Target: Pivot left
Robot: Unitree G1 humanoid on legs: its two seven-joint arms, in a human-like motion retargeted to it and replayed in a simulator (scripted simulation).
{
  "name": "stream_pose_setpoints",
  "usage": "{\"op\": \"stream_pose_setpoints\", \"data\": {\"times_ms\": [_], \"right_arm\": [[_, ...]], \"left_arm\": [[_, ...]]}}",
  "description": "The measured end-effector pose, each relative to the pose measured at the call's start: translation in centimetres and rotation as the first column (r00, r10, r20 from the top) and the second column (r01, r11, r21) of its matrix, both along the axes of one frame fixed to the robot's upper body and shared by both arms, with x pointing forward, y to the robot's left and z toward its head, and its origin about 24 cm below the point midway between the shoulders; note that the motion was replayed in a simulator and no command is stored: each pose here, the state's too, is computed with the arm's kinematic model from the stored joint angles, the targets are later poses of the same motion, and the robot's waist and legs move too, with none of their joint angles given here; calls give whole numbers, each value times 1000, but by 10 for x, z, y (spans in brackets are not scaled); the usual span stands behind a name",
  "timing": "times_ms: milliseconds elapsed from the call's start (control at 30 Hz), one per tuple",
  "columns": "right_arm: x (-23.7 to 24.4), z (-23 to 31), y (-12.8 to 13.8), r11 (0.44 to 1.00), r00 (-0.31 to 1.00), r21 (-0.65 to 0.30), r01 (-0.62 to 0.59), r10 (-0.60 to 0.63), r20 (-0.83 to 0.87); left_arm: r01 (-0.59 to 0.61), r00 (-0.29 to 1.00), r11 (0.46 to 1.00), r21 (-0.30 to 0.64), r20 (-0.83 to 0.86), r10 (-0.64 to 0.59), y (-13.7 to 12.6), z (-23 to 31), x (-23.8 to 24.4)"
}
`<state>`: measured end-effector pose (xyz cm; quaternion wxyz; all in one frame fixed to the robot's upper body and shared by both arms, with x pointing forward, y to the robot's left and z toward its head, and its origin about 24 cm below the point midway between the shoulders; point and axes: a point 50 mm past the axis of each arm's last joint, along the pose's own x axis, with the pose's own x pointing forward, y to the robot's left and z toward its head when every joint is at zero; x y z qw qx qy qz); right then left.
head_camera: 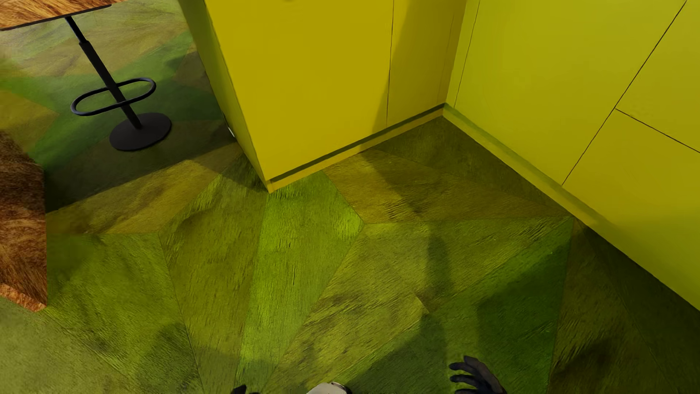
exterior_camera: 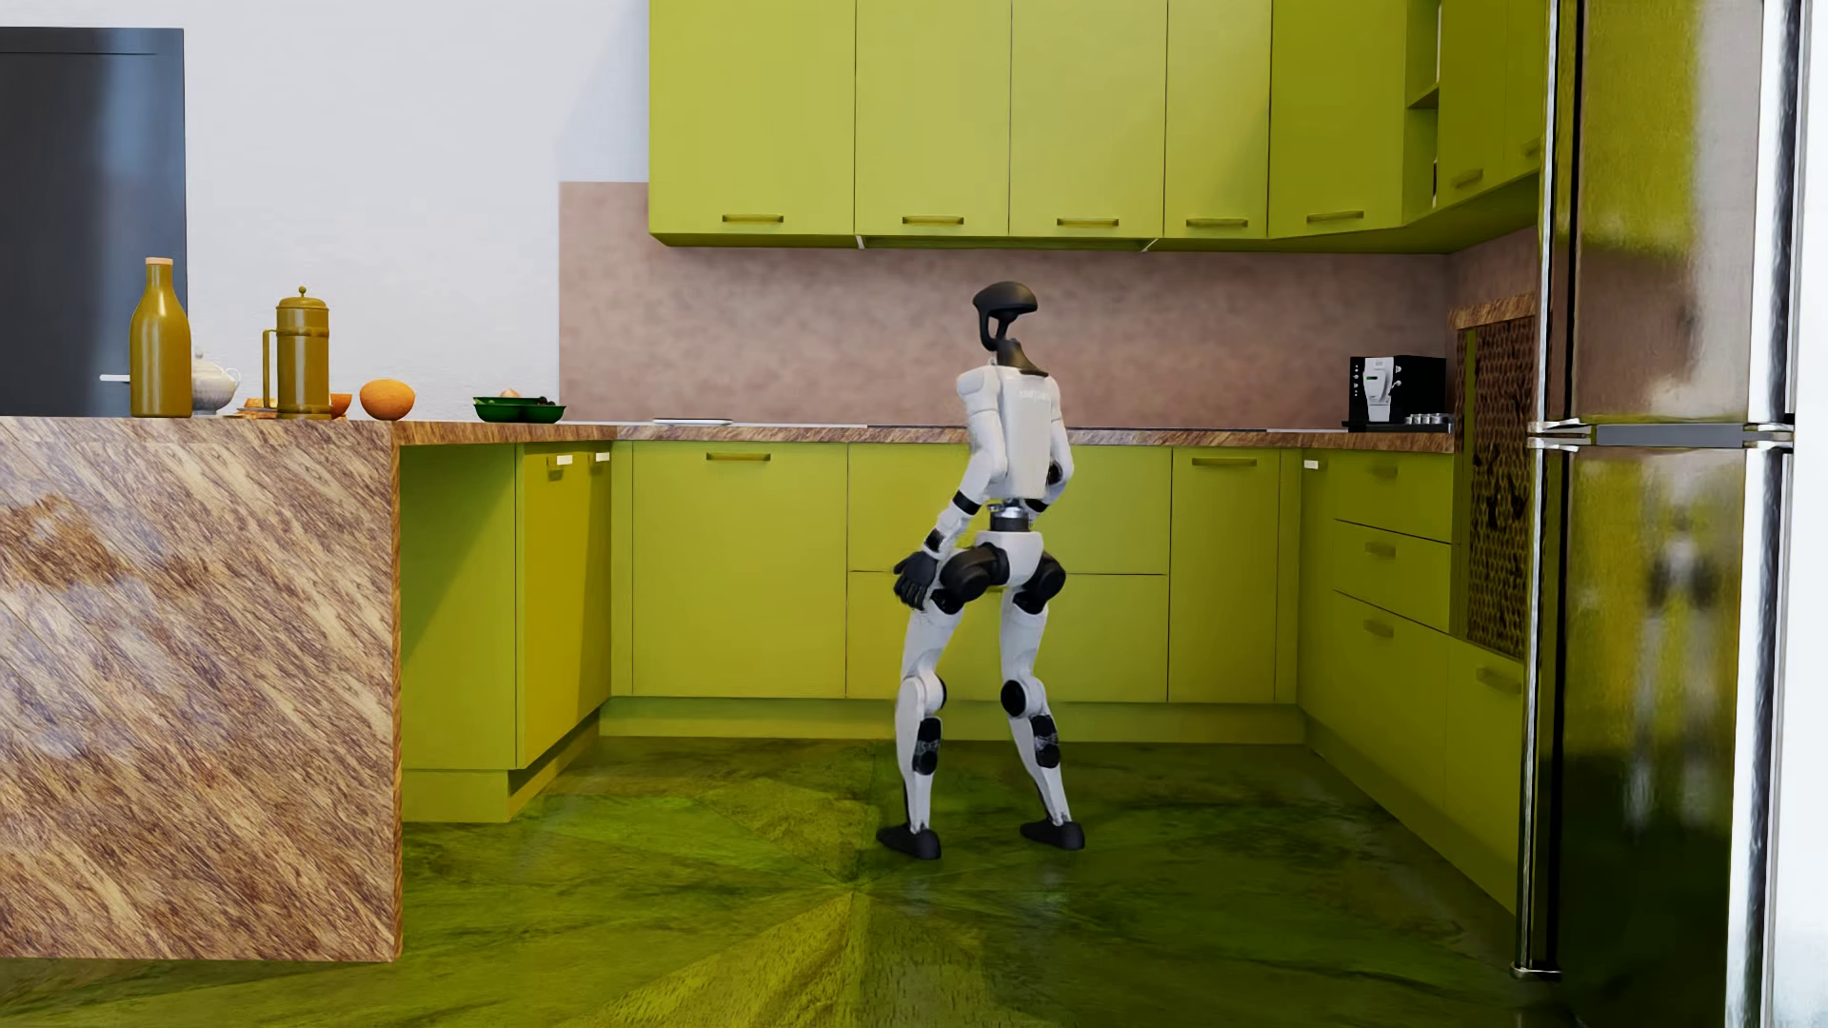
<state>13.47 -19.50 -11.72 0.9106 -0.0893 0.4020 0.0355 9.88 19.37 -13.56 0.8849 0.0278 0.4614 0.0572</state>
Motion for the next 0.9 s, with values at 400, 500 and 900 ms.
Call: {"op": "stream_pose_setpoints", "data": {"times_ms": [400, 500, 900], "right_arm": [[33, 11, -12, 996, 997, -58, 69, -66, 41], [19, 4, 2, 998, 997, -28, 48, -46, 55], [27, 9, -3, 999, 998, -35, 32, -30, 56]], "left_arm": [[-20, 997, 999, 48, 72, 16, 22, 5, 3], [-25, 997, 999, -40, 66, 27, 5, 2, 4], [93, 993, 995, 24, -69, -91, 14, -3, -5]]}}
